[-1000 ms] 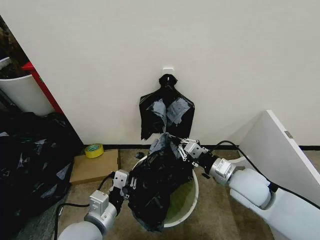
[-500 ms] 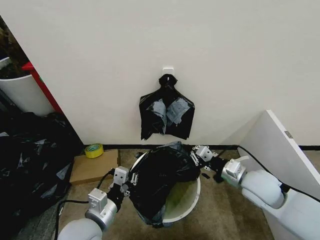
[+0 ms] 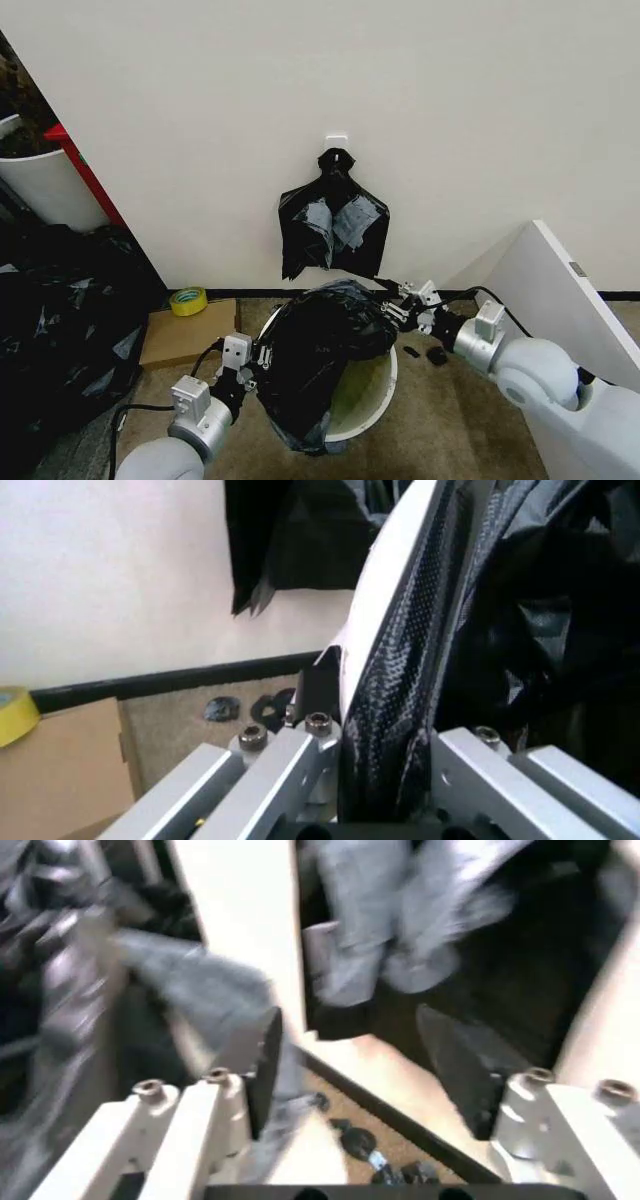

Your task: Place the garbage bag over the trash bin.

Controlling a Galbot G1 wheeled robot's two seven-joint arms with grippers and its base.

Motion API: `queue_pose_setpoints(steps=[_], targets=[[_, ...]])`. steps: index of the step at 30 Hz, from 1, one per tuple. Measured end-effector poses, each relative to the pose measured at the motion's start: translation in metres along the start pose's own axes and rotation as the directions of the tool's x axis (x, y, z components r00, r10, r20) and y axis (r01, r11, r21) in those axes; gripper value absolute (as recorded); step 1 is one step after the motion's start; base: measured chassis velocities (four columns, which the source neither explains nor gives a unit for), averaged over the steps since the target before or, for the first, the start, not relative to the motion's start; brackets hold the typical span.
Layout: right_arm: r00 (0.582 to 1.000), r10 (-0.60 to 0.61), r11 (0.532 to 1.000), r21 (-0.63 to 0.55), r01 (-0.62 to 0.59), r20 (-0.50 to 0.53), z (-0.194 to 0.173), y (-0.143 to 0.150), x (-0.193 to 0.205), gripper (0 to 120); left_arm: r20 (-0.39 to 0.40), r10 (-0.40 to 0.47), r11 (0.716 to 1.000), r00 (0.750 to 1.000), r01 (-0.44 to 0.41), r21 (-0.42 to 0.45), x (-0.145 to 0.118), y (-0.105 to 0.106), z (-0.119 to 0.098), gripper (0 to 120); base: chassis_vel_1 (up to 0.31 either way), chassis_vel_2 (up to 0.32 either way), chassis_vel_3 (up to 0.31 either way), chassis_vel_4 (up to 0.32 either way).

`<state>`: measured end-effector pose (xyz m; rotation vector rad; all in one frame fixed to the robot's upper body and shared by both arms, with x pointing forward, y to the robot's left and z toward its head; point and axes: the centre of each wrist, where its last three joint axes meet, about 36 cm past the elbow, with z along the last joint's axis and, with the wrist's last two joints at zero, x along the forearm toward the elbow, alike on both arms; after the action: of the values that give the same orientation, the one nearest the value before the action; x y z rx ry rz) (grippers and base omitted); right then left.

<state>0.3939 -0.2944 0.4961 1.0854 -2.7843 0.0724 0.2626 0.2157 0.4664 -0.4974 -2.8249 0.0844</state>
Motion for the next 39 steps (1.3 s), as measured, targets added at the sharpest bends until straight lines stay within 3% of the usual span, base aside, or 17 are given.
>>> queue_pose_setpoints(steps=[7, 10, 11, 14, 18, 23, 30, 39], targets=[[0.989, 0.130, 0.991, -0.032, -0.128, 0.065, -0.020, 0.009, 0.002, 78, -0.012, -0.090, 0.992, 0.996, 0.091, 0.082, -0.006, -0.001, 0.000, 1, 0.000, 0.000, 0.000, 0.000], [0.975, 0.210, 0.977, -0.034, -0.208, 0.073, -0.048, 0.066, 0.005, 91, -0.042, -0.165, 0.972, 0.985, 0.170, 0.164, -0.012, -0.002, 0.002, 1, 0.000, 0.000, 0.000, 0.000], [0.975, 0.210, 0.977, -0.034, -0.208, 0.073, -0.048, 0.066, 0.005, 91, -0.042, -0.165, 0.972, 0.985, 0.170, 0.164, -0.012, -0.002, 0.002, 1, 0.000, 0.000, 0.000, 0.000], [0.977, 0.213, 0.974, -0.077, -0.213, -0.017, -0.067, 0.125, 0.021, 100, -0.076, -0.211, 0.942, 0.975, 0.223, 0.250, -0.020, -0.004, 0.001, 1, 0.000, 0.000, 0.000, 0.000], [0.978, 0.138, 0.972, -0.169, -0.165, -0.159, -0.061, 0.147, 0.029, 100, -0.090, -0.221, 0.934, 0.971, 0.238, 0.267, -0.027, -0.004, 0.003, 1, 0.000, 0.000, 0.000, 0.000], [0.974, 0.044, 0.963, -0.250, -0.100, -0.221, -0.047, 0.162, 0.029, 100, -0.089, -0.217, 0.934, 0.972, 0.233, 0.271, -0.028, -0.005, 0.003, 1, 0.000, 0.000, 0.000, 0.000], [0.980, -0.031, 0.935, -0.353, -0.042, -0.197, -0.044, 0.174, 0.020, 98, -0.077, -0.197, 0.940, 0.977, 0.210, 0.268, -0.022, -0.006, -0.001, 1, 0.000, 0.000, 0.000, 0.000], [0.983, -0.059, 0.905, -0.425, -0.022, -0.176, -0.039, 0.170, 0.010, 75, -0.071, -0.182, 0.947, 0.981, 0.195, 0.256, -0.016, -0.008, -0.004, 1, 0.000, 0.000, 0.000, 0.000]])
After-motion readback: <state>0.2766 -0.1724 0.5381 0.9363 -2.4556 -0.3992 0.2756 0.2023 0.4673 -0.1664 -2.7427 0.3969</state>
